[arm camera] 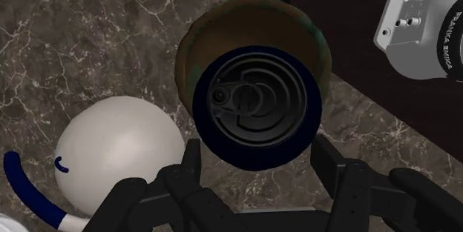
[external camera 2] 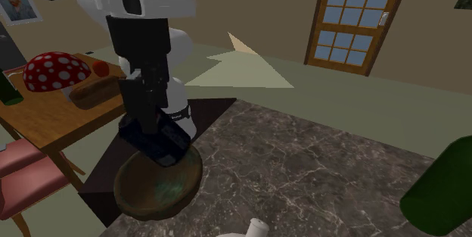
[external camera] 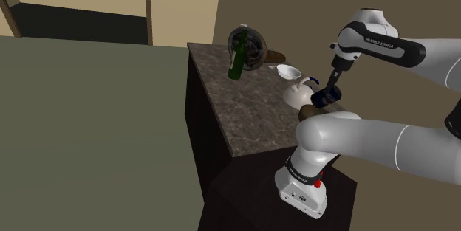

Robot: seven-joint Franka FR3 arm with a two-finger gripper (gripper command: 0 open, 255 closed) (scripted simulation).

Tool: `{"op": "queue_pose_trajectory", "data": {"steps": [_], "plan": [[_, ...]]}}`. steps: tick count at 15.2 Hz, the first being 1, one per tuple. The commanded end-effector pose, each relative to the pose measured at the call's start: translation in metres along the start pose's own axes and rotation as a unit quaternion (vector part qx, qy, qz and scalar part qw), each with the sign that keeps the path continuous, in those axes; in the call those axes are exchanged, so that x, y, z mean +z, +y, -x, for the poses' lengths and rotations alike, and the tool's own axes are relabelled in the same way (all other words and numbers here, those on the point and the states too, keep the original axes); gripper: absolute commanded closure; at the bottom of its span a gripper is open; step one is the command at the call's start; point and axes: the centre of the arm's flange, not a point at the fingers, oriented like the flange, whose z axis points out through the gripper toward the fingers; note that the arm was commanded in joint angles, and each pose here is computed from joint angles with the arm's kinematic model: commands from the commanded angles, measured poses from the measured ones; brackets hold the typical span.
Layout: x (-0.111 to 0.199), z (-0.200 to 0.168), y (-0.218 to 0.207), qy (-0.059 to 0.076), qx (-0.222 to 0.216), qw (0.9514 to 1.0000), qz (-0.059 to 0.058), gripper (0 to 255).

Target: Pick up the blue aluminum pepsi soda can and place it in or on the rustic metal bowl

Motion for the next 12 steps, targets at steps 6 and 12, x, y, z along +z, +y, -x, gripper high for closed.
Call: {"op": "queue_pose_trajectory", "data": {"steps": [6,12], "plan": [[0.036,-0.002,-0.002,0.0,0.0,1.0,0.0,255],[0.057,-0.003,-0.004,0.0,0.0,1.0,0.0,255]]}}
